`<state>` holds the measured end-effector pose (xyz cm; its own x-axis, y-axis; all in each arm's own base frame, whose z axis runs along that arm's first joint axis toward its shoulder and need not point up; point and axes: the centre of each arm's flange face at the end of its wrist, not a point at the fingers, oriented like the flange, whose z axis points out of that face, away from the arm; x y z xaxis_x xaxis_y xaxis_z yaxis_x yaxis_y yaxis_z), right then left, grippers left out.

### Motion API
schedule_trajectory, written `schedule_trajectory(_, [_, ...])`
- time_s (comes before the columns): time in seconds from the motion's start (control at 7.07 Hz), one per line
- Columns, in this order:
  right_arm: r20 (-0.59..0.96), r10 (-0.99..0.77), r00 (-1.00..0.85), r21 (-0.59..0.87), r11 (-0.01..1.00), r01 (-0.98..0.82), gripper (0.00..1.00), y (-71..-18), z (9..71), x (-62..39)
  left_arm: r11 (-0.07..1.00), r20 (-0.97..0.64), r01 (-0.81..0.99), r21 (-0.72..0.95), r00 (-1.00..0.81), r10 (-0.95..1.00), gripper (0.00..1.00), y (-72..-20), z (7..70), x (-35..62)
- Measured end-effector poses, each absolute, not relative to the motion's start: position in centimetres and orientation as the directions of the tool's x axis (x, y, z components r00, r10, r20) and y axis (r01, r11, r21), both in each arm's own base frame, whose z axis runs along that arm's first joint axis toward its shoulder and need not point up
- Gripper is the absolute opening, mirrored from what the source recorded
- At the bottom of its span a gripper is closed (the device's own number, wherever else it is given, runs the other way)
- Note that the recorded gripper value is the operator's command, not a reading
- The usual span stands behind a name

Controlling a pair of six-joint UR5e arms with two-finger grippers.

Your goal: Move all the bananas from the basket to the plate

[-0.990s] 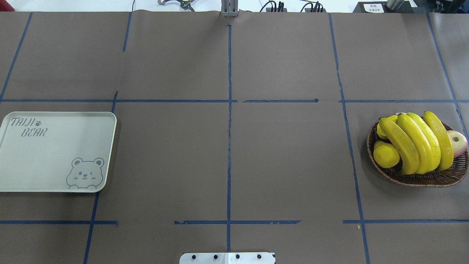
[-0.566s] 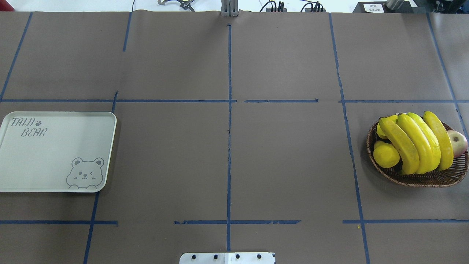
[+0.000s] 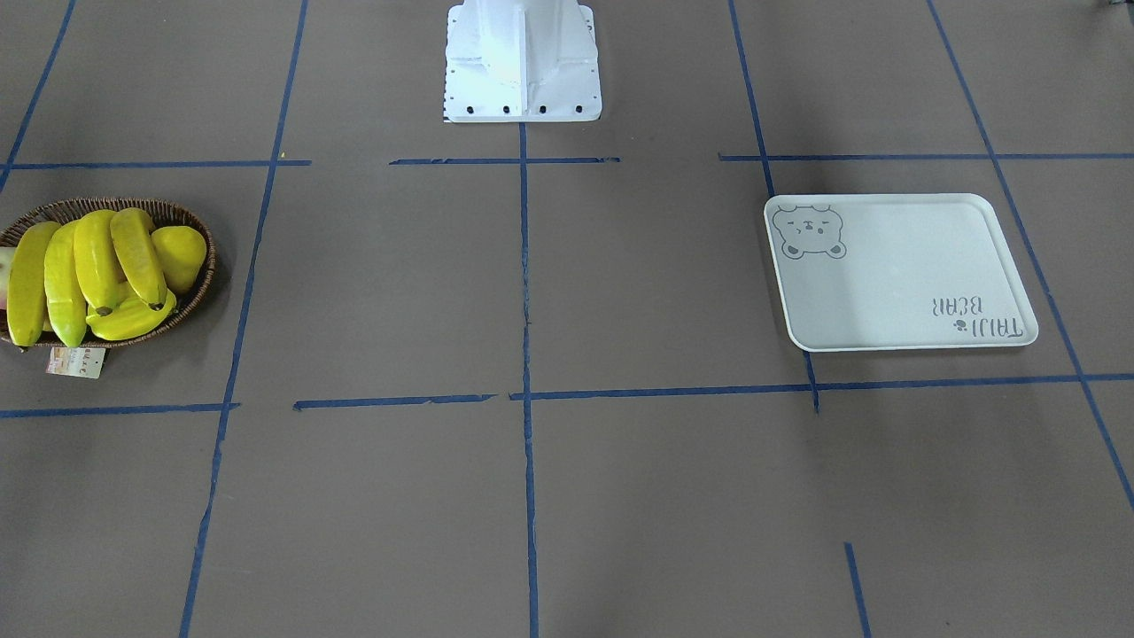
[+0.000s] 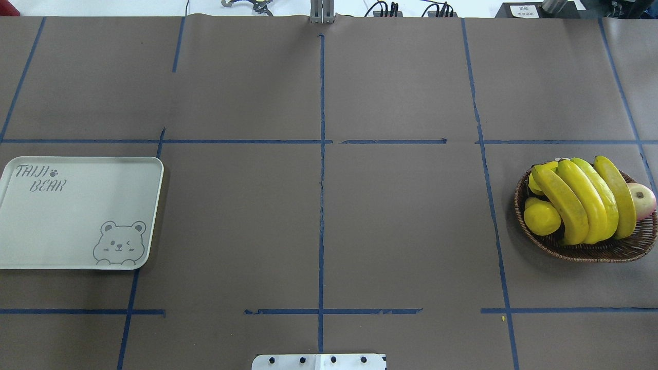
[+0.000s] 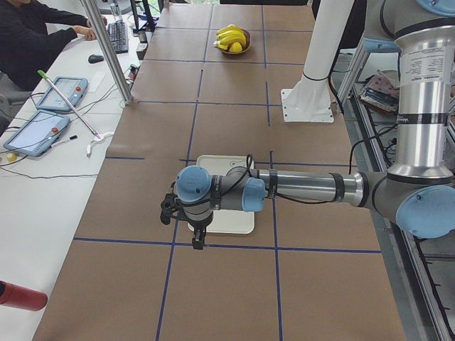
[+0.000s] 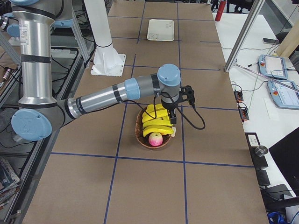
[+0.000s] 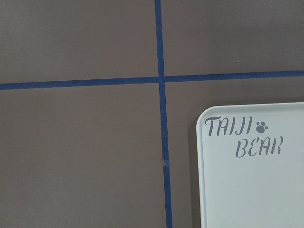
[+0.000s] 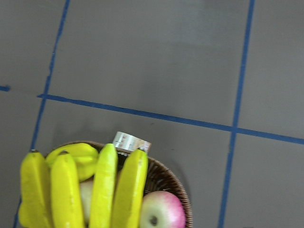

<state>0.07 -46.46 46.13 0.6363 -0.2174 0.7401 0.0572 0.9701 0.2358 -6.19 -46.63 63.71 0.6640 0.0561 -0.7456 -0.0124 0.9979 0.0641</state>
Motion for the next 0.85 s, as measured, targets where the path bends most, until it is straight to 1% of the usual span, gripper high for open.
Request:
schedule_trajectory(0.28, [0.697, -0.230, 0.679, 0.236, 0.968, 0.086, 1.00, -44.6, 40.8, -8.2, 0.998, -0.746, -0.013, 0.065, 0.664, 0.057, 1.00, -46.6, 63.7, -6.2])
schedule_trajectory(0.42, [0.703, -0.244, 0.669, 0.258, 0.963, 0.080, 1.00, -43.3, 38.9, -10.9, 0.998, -0.746, -0.014, 0.061, 0.663, 0.055, 1.00, -46.3, 64.0, -6.2])
schedule_trajectory(0.57, [0.715, -0.272, 0.644, 0.287, 0.954, 0.084, 0.96, -41.8, 38.6, -12.9, 0.998, -0.747, -0.015, 0.053, 0.663, 0.050, 1.00, -45.9, 64.4, -6.1])
schedule_trajectory(0.71, [0.727, -0.294, 0.621, 0.307, 0.948, 0.090, 0.91, -40.3, 39.1, -14.4, 0.999, -0.747, -0.016, 0.049, 0.663, 0.047, 1.00, -45.7, 64.6, -6.1])
schedule_trajectory(0.85, [0.732, -0.301, 0.611, 0.310, 0.946, 0.095, 0.81, -39.2, 39.8, -15.6, 0.999, -0.747, -0.016, 0.048, 0.663, 0.047, 1.00, -45.7, 64.7, -6.1])
